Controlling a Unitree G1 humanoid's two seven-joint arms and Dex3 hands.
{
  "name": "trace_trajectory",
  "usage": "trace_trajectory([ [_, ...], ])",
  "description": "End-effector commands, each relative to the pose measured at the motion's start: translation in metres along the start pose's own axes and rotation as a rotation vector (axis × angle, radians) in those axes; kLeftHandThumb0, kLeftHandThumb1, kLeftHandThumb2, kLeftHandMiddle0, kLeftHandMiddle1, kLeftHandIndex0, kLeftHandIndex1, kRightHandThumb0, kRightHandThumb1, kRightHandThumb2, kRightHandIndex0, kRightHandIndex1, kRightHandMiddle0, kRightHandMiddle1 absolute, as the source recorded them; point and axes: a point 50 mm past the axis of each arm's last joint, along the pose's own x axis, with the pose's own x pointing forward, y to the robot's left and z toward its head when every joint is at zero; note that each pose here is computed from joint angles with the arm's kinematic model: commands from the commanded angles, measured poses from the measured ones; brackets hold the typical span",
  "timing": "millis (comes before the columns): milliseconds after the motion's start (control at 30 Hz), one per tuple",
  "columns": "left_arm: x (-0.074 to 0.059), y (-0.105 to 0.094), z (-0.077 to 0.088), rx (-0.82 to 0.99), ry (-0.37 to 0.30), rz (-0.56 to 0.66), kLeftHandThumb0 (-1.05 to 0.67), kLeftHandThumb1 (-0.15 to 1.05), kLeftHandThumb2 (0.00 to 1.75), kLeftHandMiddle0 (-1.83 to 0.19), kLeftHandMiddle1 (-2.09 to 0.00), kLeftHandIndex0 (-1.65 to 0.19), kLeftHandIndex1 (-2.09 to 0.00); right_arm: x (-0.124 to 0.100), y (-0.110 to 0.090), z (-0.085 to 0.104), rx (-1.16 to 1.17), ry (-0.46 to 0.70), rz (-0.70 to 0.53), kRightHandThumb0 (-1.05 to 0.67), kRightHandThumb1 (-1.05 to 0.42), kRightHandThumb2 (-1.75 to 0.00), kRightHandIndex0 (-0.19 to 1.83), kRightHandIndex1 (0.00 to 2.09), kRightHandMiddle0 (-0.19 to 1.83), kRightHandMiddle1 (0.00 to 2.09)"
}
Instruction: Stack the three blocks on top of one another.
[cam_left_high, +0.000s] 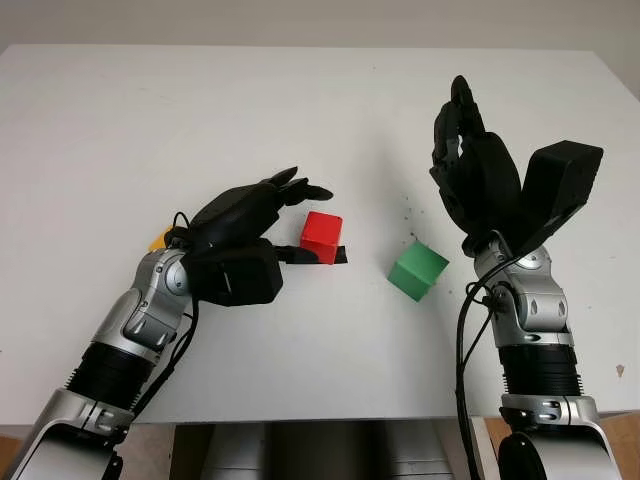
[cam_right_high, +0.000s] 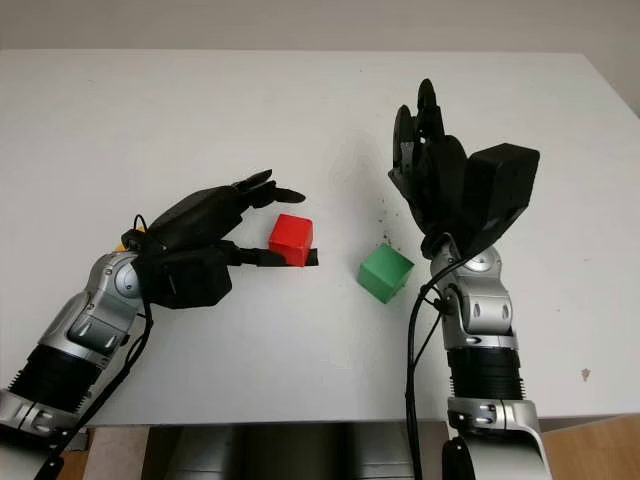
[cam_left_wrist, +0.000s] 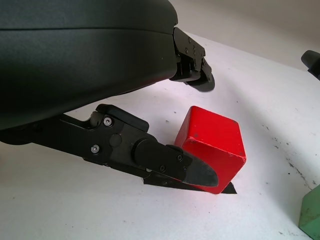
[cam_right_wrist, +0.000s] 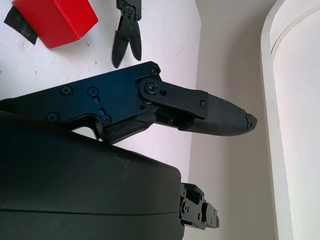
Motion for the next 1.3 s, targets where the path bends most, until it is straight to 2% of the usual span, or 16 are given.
trace_trajectory([
  [0, 0.001, 0.006, 0.004, 0.021, -0.014, 0.008, -0.61, 1.01, 0.05, 0.07, -0.05, -0.16, -0.10, 0.000, 0.001, 0.007, -0.001, -0.031, 0.000, -0.74, -1.05, -0.66, -0.19, 0.00, -0.19, 0.00],
  [300, -0.002, 0.007, 0.003, 0.017, -0.009, -0.013, -0.67, 1.02, 0.05, 0.12, -0.04, -0.09, -0.05, 0.000, 0.000, 0.006, -0.003, -0.025, 0.005, -0.74, -1.05, -0.68, -0.19, 0.00, -0.19, 0.00],
  [433, -0.007, 0.015, 0.006, -0.018, -0.027, 0.004, -0.73, 1.02, 0.06, 0.18, -0.03, 0.02, -0.01, 0.000, 0.000, 0.006, -0.003, -0.026, 0.009, -0.74, -1.05, -0.68, -0.19, 0.00, -0.19, 0.00],
  [567, -0.015, 0.038, 0.010, -0.094, -0.070, 0.131, -0.83, 1.05, 0.25, 0.15, -0.06, 0.04, -0.04, 0.000, 0.000, 0.005, 0.001, -0.026, 0.007, -0.73, -1.05, -0.68, -0.19, 0.00, -0.19, 0.00],
  [667, -0.024, 0.063, 0.009, -0.127, -0.085, 0.231, -0.82, 1.05, 0.33, 0.14, -0.06, 0.03, -0.05, 0.000, -0.001, 0.005, -0.001, -0.029, 0.009, -0.73, -1.05, -0.68, -0.19, 0.00, -0.19, 0.00],
  [767, -0.032, 0.081, 0.008, -0.131, -0.089, 0.287, -0.81, 1.05, 0.33, 0.14, -0.05, 0.02, -0.06, 0.000, 0.000, 0.005, -0.005, -0.025, 0.016, -0.73, -1.05, -0.69, -0.19, 0.00, -0.19, 0.00],
  [900, -0.041, 0.102, 0.000, -0.149, -0.100, 0.345, -0.78, 1.05, 0.22, 0.08, -0.07, -0.05, -0.08, 0.000, 0.000, 0.005, -0.005, -0.024, 0.020, -0.73, -1.05, -0.70, -0.19, 0.00, -0.19, 0.00],
  [967, -0.049, 0.111, -0.007, -0.168, -0.091, 0.370, -0.78, 1.05, 0.20, 0.07, -0.07, -0.07, -0.09, 0.000, 0.000, 0.006, -0.003, -0.023, 0.020, -0.73, -1.05, -0.69, -0.19, 0.00, -0.19, 0.00],
  [1067, -0.061, 0.120, -0.014, -0.169, -0.041, 0.378, -0.79, 1.05, 0.16, 0.03, -0.07, -0.12, -0.09, 0.000, 0.000, 0.006, -0.005, -0.023, 0.017, -0.73, -1.05, -0.69, -0.19, 0.00, -0.19, 0.00],
  [1167, -0.074, 0.130, -0.021, -0.079, 0.022, 0.313, -0.78, 1.03, 0.10, 0.02, -0.06, -0.15, -0.08, -0.001, 0.000, 0.006, -0.002, -0.022, 0.021, -0.72, -1.05, -0.70, -0.19, 0.00, -0.19, 0.00],
  [1267, -0.084, 0.139, -0.026, 0.046, 0.064, 0.221, -0.73, 0.94, 0.04, 0.03, -0.05, -0.20, -0.08, -0.001, -0.001, 0.006, -0.001, -0.021, 0.023, -0.72, -1.05, -0.69, -0.19, 0.00, -0.19, 0.00],
])
